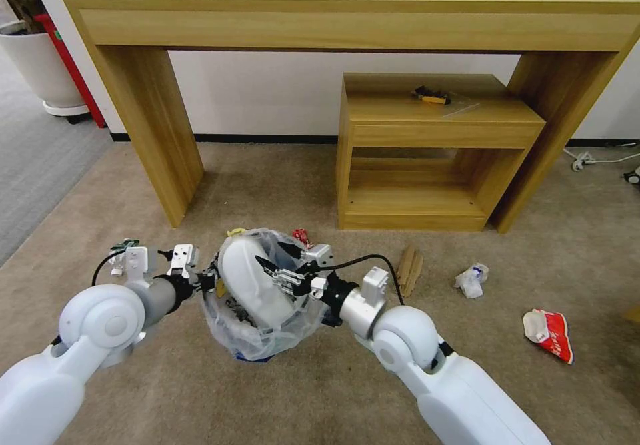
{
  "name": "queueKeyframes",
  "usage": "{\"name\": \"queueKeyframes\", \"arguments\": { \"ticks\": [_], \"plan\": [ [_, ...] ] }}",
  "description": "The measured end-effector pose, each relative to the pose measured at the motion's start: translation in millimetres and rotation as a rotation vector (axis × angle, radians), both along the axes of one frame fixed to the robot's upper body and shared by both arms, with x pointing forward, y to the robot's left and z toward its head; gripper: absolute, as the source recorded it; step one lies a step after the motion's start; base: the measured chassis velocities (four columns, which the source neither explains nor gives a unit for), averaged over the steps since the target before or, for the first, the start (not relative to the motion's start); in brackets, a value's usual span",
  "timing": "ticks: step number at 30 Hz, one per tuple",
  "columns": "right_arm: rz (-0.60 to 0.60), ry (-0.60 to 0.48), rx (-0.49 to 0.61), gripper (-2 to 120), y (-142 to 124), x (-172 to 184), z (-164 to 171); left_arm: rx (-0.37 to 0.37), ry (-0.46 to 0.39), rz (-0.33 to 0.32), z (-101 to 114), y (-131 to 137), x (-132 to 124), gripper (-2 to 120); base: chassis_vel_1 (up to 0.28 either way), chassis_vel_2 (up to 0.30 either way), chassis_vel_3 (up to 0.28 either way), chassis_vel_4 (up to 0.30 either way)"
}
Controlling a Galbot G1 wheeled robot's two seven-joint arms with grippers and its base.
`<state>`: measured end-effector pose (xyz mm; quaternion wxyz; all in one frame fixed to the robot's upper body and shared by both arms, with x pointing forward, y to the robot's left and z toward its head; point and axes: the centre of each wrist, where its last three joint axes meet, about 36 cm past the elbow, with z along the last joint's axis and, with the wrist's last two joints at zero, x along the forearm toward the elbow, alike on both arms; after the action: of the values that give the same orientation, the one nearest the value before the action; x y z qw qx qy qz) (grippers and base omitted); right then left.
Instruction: Pick up the trash bin and place the garbage on the floor into it.
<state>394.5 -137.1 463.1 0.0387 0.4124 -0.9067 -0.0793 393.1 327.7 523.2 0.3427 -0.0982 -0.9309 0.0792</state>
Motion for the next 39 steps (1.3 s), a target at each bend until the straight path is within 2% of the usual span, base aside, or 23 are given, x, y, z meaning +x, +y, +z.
{"name": "queueKeyframes", "arguments": {
  "ticks": [2, 3, 4, 5, 6, 9, 14, 17, 19, 21, 23, 26, 34, 39],
  "plan": [
    [-0.062, -0.014, -0.019, 89, -21.4, 1.2, 7.2, 0.009, 0.005, 0.016, -2.2, 6.4, -5.1, 0, 0.000, 0.000, 0.000, 0.000],
    [-0.062, -0.014, -0.019, 89, -21.4, 1.2, 7.2, 0.009, 0.005, 0.016, -2.2, 6.4, -5.1, 0, 0.000, 0.000, 0.000, 0.000],
    [-0.098, -0.019, -0.034, 96, -34.5, 1.9, 8.7, 0.016, 0.007, 0.027, -4.6, 11.3, -9.1, 0, 0.000, 0.000, 0.000, 0.000],
    [-0.147, -0.020, -0.056, 99, -49.9, 1.7, 8.8, 0.026, 0.010, 0.039, -8.0, 16.7, -15.2, 0, 0.000, 0.000, 0.000, 0.000],
    [-0.147, -0.020, -0.056, 99, -49.9, 1.7, 8.8, 0.026, 0.010, 0.039, -8.0, 16.7, -15.2, 0, 0.000, 0.000, 0.000, 0.000],
    [-0.238, -0.012, -0.095, 100, -76.0, -0.6, 5.7, 0.032, 0.025, 0.061, -13.6, 25.0, -29.2, 0, 0.000, 0.000, 0.000, 0.000],
    [-0.296, -0.002, -0.116, 100, -93.7, -4.5, 1.9, 0.041, 0.023, 0.069, -15.7, 30.0, -38.4, 0, 0.000, 0.000, 0.000, 0.000],
    [-0.411, 0.023, -0.153, 100, -128.6, -18.2, -13.8, 0.075, -0.002, 0.073, -19.4, 43.5, -51.8, 0, 0.000, 0.000, 0.000, 0.000],
    [-0.426, 0.026, -0.156, 100, -133.0, -20.8, -15.9, 0.075, -0.002, 0.074, -20.0, 44.7, -53.0, 0, 0.000, 0.000, 0.000, 0.000],
    [-0.511, 0.038, -0.174, 100, -158.4, -38.6, -26.9, 0.066, 0.001, 0.070, -23.2, 49.2, -57.3, 0, 0.000, 0.000, 0.000, 0.000],
    [-0.536, 0.038, -0.174, 100, -165.3, -44.9, -29.7, 0.064, 0.001, 0.066, -24.2, 50.9, -58.9, 0, 0.000, 0.000, 0.000, 0.000],
    [-0.639, 0.063, -0.165, 100, -189.2, -76.6, -44.9, 0.047, 0.017, 0.083, -33.9, 63.7, -82.6, 0, 0.000, 0.000, 0.000, 0.000],
    [-0.737, 0.079, -0.186, 100, -219.5, -114.0, -54.5, 0.039, 0.050, 0.119, -43.0, 80.6, -121.4, 0, 0.000, 0.000, 0.000, 0.000],
    [-0.769, 0.089, -0.186, 100, -224.0, -125.5, -58.8, 0.044, 0.052, 0.132, -40.4, 85.5, -132.3, 0, 0.000, 0.000, 0.000, 0.000]
  ]
}}
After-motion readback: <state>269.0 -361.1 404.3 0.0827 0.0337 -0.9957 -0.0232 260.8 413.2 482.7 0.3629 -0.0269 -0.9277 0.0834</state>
